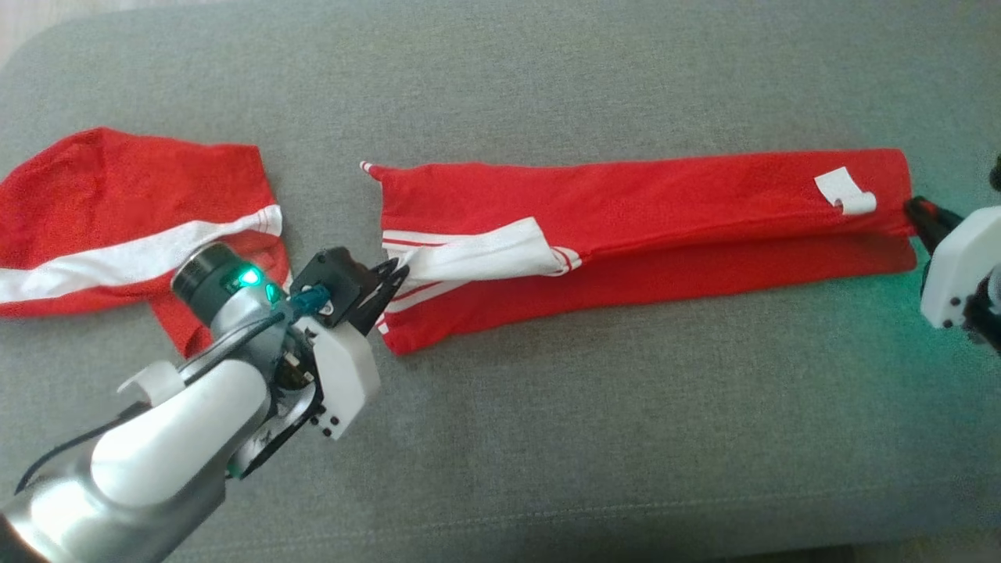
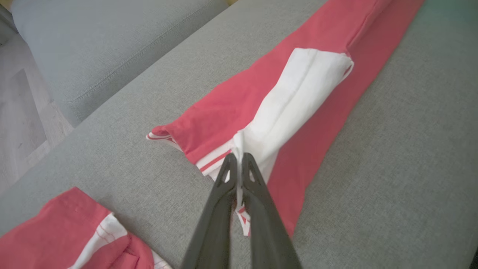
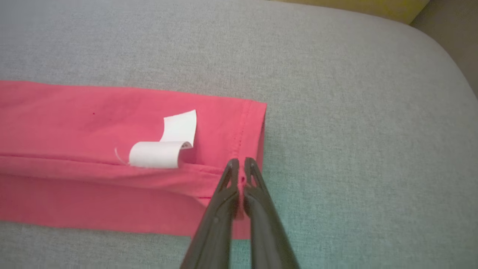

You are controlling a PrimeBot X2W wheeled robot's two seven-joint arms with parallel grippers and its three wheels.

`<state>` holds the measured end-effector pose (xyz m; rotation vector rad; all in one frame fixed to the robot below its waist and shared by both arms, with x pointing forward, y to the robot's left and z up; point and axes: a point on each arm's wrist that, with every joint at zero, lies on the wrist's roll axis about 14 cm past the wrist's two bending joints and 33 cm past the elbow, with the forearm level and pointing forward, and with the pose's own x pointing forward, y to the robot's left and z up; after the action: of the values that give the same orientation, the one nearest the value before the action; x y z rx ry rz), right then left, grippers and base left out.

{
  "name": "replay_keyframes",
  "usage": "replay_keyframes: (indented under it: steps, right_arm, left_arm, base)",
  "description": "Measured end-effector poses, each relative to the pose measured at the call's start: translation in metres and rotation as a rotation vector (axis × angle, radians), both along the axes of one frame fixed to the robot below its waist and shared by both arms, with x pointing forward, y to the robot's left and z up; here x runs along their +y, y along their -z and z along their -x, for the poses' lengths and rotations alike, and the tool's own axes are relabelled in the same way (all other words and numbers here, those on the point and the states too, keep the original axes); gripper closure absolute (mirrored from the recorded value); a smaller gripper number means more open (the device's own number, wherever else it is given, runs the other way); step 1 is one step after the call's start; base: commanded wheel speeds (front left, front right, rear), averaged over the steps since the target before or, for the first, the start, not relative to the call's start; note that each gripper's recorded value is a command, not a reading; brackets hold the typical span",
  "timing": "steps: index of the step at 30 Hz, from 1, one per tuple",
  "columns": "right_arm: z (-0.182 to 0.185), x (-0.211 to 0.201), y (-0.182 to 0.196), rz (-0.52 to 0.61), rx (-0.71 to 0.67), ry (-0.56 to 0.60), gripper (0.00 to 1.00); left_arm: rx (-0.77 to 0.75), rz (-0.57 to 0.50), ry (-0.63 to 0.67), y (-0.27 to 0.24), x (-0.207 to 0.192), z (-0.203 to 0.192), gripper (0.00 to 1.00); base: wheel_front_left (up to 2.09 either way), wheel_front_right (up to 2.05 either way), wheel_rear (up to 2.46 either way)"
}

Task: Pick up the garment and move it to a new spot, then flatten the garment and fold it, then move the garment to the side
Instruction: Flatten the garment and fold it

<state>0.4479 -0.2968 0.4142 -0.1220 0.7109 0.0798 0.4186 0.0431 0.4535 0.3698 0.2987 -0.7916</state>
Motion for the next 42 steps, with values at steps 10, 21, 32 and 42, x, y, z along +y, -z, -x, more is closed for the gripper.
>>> replay_keyframes:
  steps: [10,21,32,42]
  right_arm:
    - [0.008,-0.003,0.013,0.013,0.038,-0.003,0.0]
    - [-0.013,-0.013,-0.045,-0.076,-0.232,0.07,0.0]
    - [-0.029,0.026,-0.135,-0.207,-0.756,0.028,0.0]
    - [-0.001,0.062,-0.11,-0.246,-0.782,0.046,0.0]
  left_arm:
    - [0.052,-0.014,-0.025,0.034,-0.004,-0.005,0.96]
    - [-0.078,0.188,-0.215,-0.011,0.003,-0.037,0.0]
    - [-0.35,0.573,-0.559,-0.115,0.042,-0.067,0.0]
    - [-0.3,0.615,-0.67,-0.08,0.053,-0.025,0.0]
  base:
    - [0.0,0.0,0.0]
    - [0.0,0.0,0.0]
    - [0.0,0.0,0.0]
    - [0.0,0.0,0.0]
